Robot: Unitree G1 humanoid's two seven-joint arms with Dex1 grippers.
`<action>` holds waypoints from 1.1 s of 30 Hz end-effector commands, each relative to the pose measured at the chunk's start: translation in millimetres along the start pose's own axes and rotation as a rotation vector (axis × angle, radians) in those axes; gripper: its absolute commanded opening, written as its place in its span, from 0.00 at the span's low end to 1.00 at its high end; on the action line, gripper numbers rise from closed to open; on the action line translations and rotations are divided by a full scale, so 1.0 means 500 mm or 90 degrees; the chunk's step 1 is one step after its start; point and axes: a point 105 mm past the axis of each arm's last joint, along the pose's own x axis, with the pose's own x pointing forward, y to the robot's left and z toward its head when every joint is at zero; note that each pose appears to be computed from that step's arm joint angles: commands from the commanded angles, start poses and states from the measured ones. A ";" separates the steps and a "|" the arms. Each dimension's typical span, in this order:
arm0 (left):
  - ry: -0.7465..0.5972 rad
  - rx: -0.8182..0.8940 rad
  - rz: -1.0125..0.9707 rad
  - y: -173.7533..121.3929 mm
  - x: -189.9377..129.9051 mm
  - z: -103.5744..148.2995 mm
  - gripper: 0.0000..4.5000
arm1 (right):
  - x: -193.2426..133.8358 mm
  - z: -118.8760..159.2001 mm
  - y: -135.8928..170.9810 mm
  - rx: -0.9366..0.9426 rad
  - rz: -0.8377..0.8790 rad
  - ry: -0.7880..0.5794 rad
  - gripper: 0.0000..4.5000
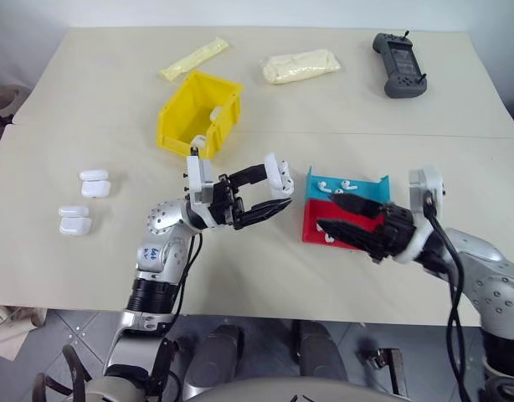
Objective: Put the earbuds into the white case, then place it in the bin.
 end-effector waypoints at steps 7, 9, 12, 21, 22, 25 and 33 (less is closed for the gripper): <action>0.253 0.142 -0.072 0.002 -0.033 -0.046 0.62 | 0.000 0.061 -0.011 -0.233 0.045 0.047 0.56; 0.265 0.142 -0.077 0.002 -0.030 -0.050 0.62 | 0.023 0.064 0.001 -0.240 0.081 0.045 0.42; 0.256 0.137 -0.089 -0.006 -0.005 -0.050 0.62 | 0.081 0.067 0.029 -0.282 0.148 0.056 0.17; 0.253 0.118 -0.103 -0.021 0.020 -0.059 0.62 | 0.172 0.063 0.067 -0.306 0.224 0.084 0.01; 0.250 0.119 -0.101 -0.020 0.022 -0.058 0.62 | 0.175 0.056 0.064 -0.310 0.220 0.099 0.01; 0.247 0.123 -0.093 -0.018 0.022 -0.055 0.62 | 0.168 0.031 0.043 -0.320 0.195 0.147 0.01; 0.173 0.126 -0.067 -0.020 0.019 -0.023 0.62 | 0.108 0.015 -0.005 -0.282 0.116 0.167 0.01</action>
